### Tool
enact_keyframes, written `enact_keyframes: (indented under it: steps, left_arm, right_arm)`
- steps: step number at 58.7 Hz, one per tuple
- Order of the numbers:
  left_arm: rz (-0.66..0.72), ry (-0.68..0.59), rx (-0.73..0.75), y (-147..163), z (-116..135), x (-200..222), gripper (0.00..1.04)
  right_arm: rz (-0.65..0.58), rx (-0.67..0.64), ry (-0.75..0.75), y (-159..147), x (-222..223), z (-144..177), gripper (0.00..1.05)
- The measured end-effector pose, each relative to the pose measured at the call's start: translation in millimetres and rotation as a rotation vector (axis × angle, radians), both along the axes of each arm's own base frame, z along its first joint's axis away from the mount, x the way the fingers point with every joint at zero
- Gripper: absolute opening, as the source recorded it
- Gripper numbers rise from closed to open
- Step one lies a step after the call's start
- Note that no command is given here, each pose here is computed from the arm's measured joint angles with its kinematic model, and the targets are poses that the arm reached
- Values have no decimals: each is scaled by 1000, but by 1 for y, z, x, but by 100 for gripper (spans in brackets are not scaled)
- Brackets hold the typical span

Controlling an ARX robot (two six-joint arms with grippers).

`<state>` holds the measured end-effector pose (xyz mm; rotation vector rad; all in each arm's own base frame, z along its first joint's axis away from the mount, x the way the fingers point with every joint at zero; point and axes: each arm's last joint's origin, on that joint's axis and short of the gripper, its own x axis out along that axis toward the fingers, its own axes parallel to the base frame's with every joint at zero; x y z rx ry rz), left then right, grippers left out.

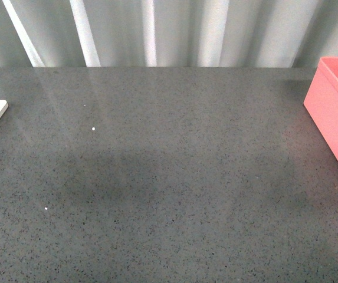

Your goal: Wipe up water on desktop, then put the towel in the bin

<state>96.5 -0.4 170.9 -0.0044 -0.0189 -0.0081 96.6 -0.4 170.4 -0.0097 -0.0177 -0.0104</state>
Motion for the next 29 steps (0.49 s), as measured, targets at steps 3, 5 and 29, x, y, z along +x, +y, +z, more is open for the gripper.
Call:
enact_keyframes:
  steps: [3,5,29]
  left_arm:
    - [-1,0,0,0,0,0,98]
    - [2,-1,0,0,0,0,98]
    - [6,0,0,0,0,0,98]
  right_arm:
    - [4,3,2,0,0,0,98]
    - [8,3,2,0,0,0,97]
    - [11,3,1,0,0,0,98]
